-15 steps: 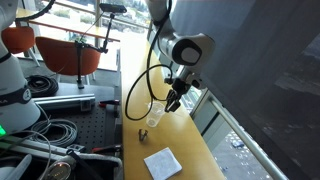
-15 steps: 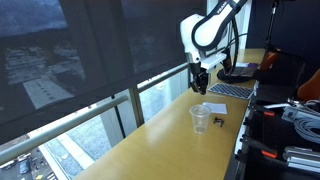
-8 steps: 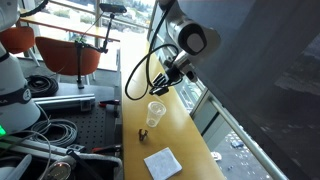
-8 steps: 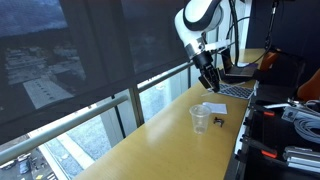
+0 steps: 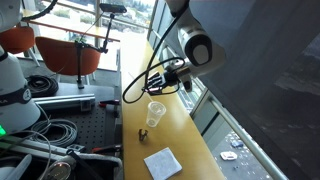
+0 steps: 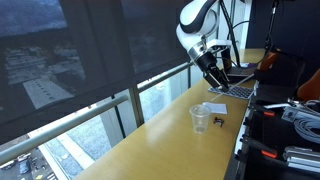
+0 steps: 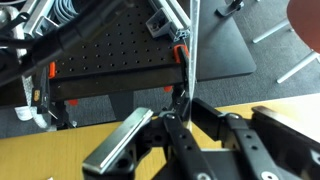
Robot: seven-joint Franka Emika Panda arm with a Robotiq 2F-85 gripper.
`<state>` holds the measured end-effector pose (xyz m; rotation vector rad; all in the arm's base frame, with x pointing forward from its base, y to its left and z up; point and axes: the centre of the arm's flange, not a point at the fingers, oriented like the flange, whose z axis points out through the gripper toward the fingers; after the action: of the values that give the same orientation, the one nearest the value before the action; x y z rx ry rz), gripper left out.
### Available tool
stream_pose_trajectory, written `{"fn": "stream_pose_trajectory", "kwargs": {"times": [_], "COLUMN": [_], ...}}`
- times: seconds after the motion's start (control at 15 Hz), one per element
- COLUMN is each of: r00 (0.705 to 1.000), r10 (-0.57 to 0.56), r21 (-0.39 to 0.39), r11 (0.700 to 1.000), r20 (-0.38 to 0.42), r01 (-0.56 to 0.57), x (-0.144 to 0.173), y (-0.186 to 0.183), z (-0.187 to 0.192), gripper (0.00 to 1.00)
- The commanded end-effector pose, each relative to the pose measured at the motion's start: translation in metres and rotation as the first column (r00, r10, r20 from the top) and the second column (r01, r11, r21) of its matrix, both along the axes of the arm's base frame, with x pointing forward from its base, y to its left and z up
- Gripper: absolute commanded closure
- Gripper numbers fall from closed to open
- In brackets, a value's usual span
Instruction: Lift the straw from the table and put it in the cup
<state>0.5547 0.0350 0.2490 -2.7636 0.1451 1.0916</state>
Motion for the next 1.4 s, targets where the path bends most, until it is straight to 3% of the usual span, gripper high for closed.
{"fn": "stream_pose_trajectory", "kwargs": {"times": [0.0,0.73,1.33], "r00": [0.999,0.999,0.995], "r10": [-0.012,-0.019,-0.012], "r21": [0.079,0.119,0.121], "r11": [0.997,0.993,0.992], "r20": [-0.045,-0.05,-0.099], "r01": [0.016,0.025,0.024], "x": [0.025,0.07,0.068], "y": [0.0,0.016,0.012], "z": [-0.012,-0.055,-0.06], "gripper": [0.97,0.97,0.97]}}
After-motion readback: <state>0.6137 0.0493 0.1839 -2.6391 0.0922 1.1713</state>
